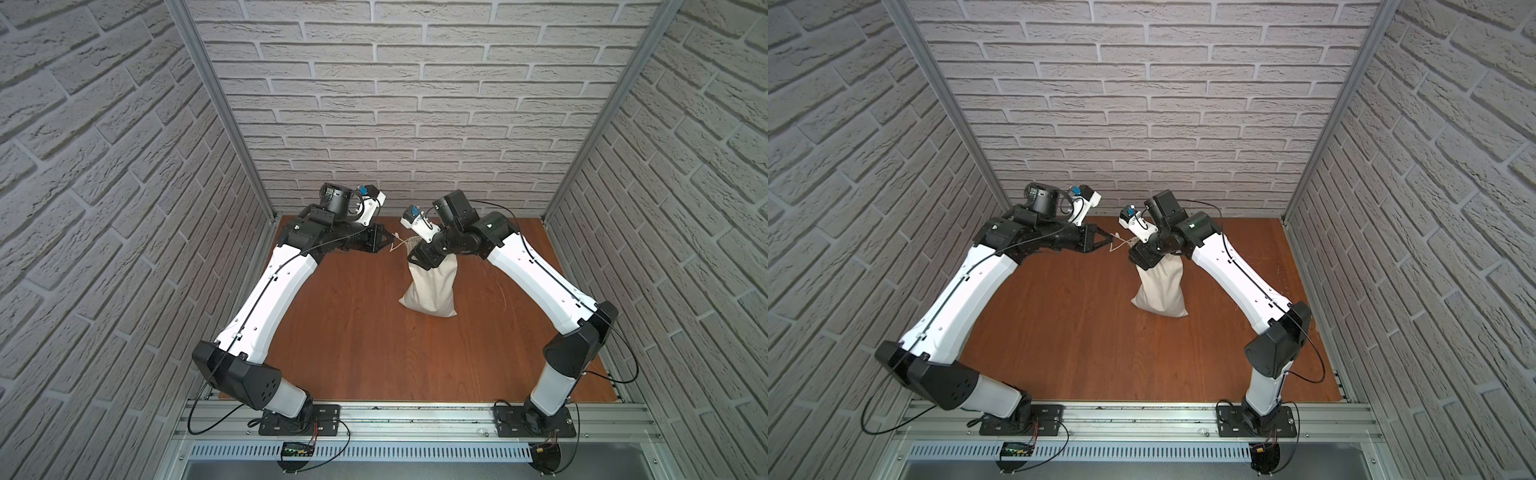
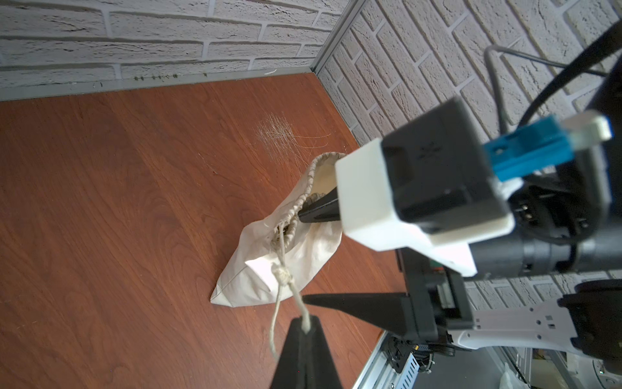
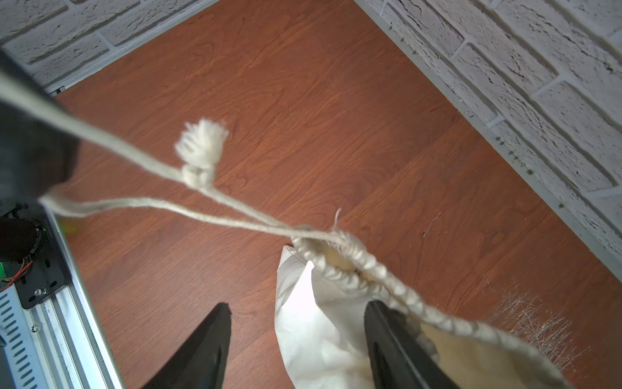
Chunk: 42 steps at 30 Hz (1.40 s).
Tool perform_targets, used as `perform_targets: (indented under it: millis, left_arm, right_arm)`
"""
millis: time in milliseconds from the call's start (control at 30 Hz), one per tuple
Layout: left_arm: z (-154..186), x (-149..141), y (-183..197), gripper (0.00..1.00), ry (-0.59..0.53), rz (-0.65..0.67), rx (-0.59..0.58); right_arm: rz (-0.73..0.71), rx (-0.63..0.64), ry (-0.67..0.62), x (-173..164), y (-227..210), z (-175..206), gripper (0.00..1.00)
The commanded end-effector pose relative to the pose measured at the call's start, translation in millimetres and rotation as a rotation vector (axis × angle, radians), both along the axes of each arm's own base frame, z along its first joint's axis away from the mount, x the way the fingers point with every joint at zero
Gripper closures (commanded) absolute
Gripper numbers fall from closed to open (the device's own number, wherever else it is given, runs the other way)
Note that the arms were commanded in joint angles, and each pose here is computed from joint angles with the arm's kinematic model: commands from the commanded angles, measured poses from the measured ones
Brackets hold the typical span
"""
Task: Close the soil bag
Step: Frap the soil bag at the center of the board.
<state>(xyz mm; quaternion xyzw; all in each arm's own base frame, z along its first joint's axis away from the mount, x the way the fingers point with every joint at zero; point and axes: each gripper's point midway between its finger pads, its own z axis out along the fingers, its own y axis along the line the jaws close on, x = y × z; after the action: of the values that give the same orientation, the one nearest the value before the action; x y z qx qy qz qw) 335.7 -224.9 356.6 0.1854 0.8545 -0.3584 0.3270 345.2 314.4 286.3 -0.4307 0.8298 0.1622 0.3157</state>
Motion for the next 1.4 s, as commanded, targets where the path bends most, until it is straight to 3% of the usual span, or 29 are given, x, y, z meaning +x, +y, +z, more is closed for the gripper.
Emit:
perform_targets:
  millis: [0,100,333,533,700,800,900,1033,1167,1367]
  left_arm:
    - [24,1,0,1.00,-0.070,-0.004,-0.038]
    - [22,1,1,1.00,-0.067,0.002,-0.033]
    - [22,3,5,1.00,-0.067,0.019,-0.028]
    - [19,5,10,1.00,-0.064,0.039,-0.028]
    - [18,6,20,1.00,-0.065,0.076,-0.050]
    - [19,2,22,1.00,-0.066,0.074,-0.058]
    - [21,-2,22,1.00,-0.070,0.070,-0.062]
    - [22,-4,25,1.00,-0.074,0.072,-0.061]
    - [19,-4,27,1.00,-0.071,0.074,-0.060]
    - [17,-2,30,1.00,-0.064,0.083,-0.064]
  right_arm:
    - [0.010,-0.001,-0.009,0,4,4,0.36]
    - [0.012,0.000,0.002,-3,4,1,0.43]
    - [-0.003,0.054,0.001,-9,3,9,0.77]
    - [-0.038,0.098,-0.007,-16,1,15,0.90]
    - [-0.052,0.141,-0.055,-26,3,29,0.94]
    - [-0.029,0.151,-0.061,-33,5,36,0.91]
    - [-0.056,0.124,-0.101,-24,0,44,0.60]
    - [-0.045,0.076,-0.063,-16,2,46,0.43]
    - [-0.033,0.010,-0.013,-10,7,28,0.39]
    - [-0.017,-0.007,0.039,-14,10,9,0.41]
